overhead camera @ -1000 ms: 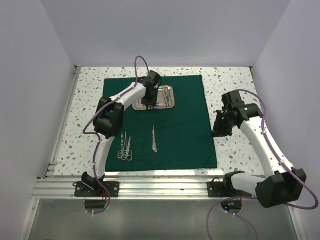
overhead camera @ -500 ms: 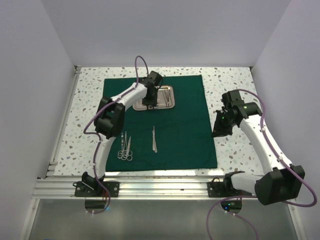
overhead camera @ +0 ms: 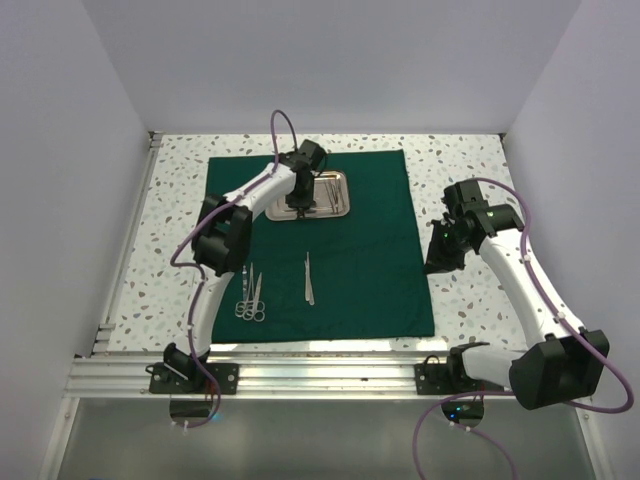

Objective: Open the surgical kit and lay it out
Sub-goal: Pick up the medical item from the container, then place the medical item in the surgical kit.

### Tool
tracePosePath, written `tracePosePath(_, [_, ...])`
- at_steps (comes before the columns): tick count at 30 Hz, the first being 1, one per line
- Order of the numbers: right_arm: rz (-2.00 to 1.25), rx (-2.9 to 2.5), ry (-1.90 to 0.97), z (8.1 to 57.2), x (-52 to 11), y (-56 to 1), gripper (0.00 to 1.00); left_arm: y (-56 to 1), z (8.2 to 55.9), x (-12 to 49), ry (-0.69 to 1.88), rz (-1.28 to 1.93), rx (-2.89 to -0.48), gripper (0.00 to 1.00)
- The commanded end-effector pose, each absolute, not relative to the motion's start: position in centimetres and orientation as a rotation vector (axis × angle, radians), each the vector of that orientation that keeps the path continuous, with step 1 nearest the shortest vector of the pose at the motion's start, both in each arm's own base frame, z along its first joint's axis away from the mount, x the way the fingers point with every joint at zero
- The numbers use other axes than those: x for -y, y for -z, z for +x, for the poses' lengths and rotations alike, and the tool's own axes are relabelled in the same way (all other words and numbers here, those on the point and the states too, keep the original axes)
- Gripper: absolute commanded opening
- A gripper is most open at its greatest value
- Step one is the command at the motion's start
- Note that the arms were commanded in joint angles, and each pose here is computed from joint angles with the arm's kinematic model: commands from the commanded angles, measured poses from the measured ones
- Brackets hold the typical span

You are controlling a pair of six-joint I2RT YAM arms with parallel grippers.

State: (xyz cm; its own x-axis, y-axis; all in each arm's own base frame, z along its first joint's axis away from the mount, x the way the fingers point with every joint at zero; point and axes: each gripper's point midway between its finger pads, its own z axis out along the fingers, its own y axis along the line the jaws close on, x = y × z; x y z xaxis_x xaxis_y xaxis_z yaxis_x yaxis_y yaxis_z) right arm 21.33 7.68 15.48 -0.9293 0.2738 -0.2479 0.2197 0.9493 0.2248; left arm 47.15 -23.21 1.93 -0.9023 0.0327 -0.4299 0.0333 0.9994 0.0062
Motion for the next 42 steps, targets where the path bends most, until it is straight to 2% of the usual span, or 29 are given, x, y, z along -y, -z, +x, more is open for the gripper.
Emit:
tracePosePath(1, [0.336,-2.821,-0.289,21.7,-7.7,-15.4,0.0,3.9,44.1,21.7,-0.071,0.038,-2.846,0.12])
tracePosePath(3, [0.332,-2.823,-0.288,21.8,-7.8,-15.4,0.0,4.1,43.7,21.5,-0.074,0.037,-2.853,0.0])
tracePosePath(9, [0.328,-2.82,-0.295,21.9,-7.8,-15.4,0.0,3.7,44.0,21.7,-0.062,0.053,-2.843,0.0])
tracePosePath(17, [0.334,-2.799,-0.32,22.2,-8.1,-15.9,0.0,-4.6,49.1,24.1,0.043,0.036,-2.666,0.0])
tracePosePath(26, [0.335,-2.777,-0.376,22.1,-8.7,-16.7,0.0,-10.3,48.3,24.0,0.12,-0.042,-2.588,0.0])
tracePosePath(32, [0.33,-2.766,-0.409,22.0,-9.1,-17.3,0.0,-12.5,44.6,23.4,0.117,-0.068,-2.588,0.0])
tracePosePath(33, [0.334,-2.763,-0.414,22.0,-9.2,-17.4,0.0,-10.9,42.8,23.2,0.088,-0.057,-2.628,0.0])
tracePosePath(34, [0.332,-2.763,-0.419,22.0,-9.3,-17.5,0.0,-12.2,42.2,23.5,0.117,-0.06,-2.596,0.0])
tracePosePath(42, [0.346,-2.758,-0.458,21.9,-9.9,-18.1,0.0,-8.9,31.2,24.7,0.151,-0.057,-2.706,0.0])
